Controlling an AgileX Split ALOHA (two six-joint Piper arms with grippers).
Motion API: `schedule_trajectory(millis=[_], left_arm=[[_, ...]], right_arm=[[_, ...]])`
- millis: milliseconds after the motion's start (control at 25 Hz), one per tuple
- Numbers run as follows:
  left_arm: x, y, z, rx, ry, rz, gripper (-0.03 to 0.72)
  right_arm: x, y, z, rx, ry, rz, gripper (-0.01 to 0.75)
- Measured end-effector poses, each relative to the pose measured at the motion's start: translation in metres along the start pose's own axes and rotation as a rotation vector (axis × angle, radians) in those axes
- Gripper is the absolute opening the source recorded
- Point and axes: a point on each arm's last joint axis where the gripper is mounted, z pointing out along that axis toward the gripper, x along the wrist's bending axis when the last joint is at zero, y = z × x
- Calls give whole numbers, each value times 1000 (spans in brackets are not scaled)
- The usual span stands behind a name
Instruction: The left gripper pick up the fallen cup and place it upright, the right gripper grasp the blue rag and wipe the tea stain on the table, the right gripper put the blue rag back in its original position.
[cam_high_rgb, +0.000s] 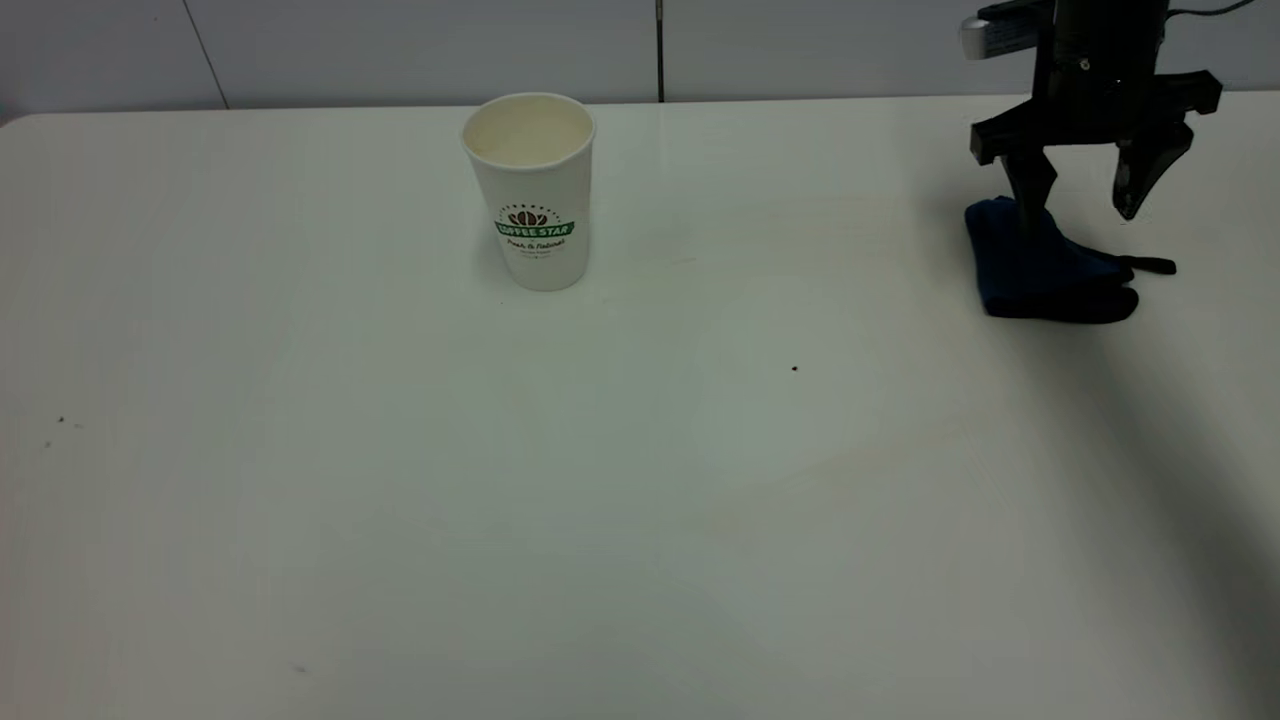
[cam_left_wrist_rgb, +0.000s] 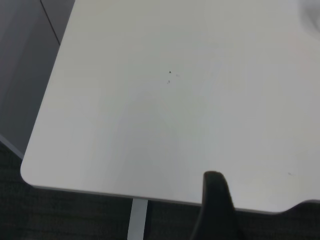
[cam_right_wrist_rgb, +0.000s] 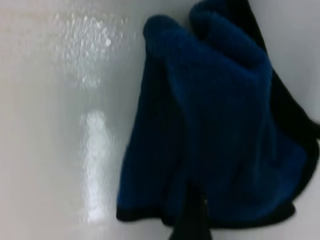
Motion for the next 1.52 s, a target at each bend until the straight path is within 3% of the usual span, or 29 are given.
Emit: schedule_trajectory(millis=[80, 320, 520, 760, 1000, 1280, 1520], left_arm=[[0, 0, 0, 0, 0, 0, 552], [0, 0, 0, 0, 0, 1, 552], [0, 0, 0, 0, 0, 1, 552], [0, 0, 0, 0, 0, 1, 552], [0, 0, 0, 0, 0, 1, 552], [0, 0, 0, 0, 0, 1, 552], [0, 0, 0, 0, 0, 0, 552]], right_arm=[[-2, 4, -14, 21, 1, -4, 725], [-3, 16, -68, -67, 84, -15, 729], [-7, -5, -120, -73, 140, -67, 729], [-25, -76, -203, -64, 141, -73, 727], [-42, -162, -283, -168, 143, -45, 710], [-51, -270, -313, -233, 155, 33, 677], [-49, -341, -306, -264, 201, 64, 594]])
